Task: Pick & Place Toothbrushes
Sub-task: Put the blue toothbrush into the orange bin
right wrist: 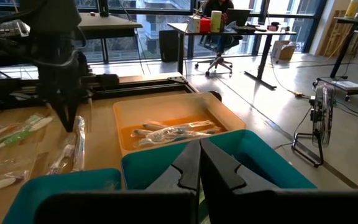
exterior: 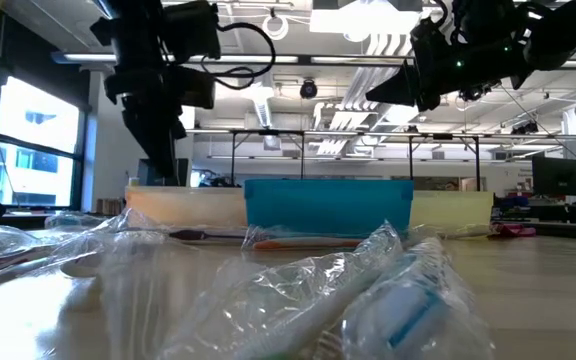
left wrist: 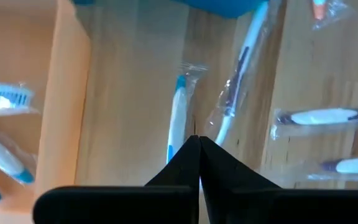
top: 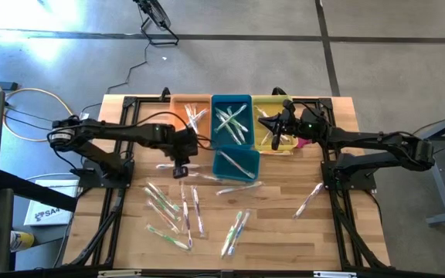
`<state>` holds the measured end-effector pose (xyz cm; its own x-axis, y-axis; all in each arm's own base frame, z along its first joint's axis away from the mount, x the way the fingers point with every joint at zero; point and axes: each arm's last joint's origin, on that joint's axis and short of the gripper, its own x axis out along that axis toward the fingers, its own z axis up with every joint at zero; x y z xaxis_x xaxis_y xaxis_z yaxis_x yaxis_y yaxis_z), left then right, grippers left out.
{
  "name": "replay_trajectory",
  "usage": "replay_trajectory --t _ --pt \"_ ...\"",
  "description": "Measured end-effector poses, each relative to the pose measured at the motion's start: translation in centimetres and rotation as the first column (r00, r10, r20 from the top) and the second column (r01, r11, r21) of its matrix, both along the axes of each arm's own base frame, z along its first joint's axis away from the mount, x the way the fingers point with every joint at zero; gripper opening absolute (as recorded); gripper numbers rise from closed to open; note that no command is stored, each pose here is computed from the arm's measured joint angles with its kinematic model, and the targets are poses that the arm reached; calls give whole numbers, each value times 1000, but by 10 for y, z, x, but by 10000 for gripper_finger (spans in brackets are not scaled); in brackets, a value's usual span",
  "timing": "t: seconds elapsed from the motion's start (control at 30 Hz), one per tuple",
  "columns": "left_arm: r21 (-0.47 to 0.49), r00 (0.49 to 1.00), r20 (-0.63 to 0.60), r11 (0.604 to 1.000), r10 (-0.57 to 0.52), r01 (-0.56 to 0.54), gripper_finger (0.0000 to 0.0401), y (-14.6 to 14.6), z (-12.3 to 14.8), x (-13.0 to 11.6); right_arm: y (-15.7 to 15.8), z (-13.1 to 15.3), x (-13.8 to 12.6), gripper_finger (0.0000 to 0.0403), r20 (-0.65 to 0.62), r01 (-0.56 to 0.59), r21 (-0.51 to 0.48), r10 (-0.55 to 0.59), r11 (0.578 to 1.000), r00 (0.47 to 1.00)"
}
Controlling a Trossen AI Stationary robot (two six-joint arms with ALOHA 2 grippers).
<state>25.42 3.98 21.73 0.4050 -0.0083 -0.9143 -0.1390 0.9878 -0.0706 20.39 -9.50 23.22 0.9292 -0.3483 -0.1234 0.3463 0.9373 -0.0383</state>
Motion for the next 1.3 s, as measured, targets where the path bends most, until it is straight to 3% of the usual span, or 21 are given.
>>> replay_trajectory --t 0.17,0.37,0.57,1.07,1.3 --pt "36 999 -11 998 -46 46 11 1 -2 1 0 0 0 2 0 1 0 -1 1000 1000" --pt "64 999 -42 997 -29 32 84 3 -12 7 0 0 0 2 -2 2 1 -2 1000 1000" --pt "84 999 19 996 -25 23 135 5 -18 20 0 0 0 2 -4 3 2 -3 1000 1000" --pt "40 995 -95 999 22 -18 140 7 -51 30 0 -1 0 2 -7 2 -1 -2 1000 1000" --pt "30 991 -128 999 32 -29 140 6 -52 27 0 -1 0 2 -7 3 -1 -3 1000 1000"
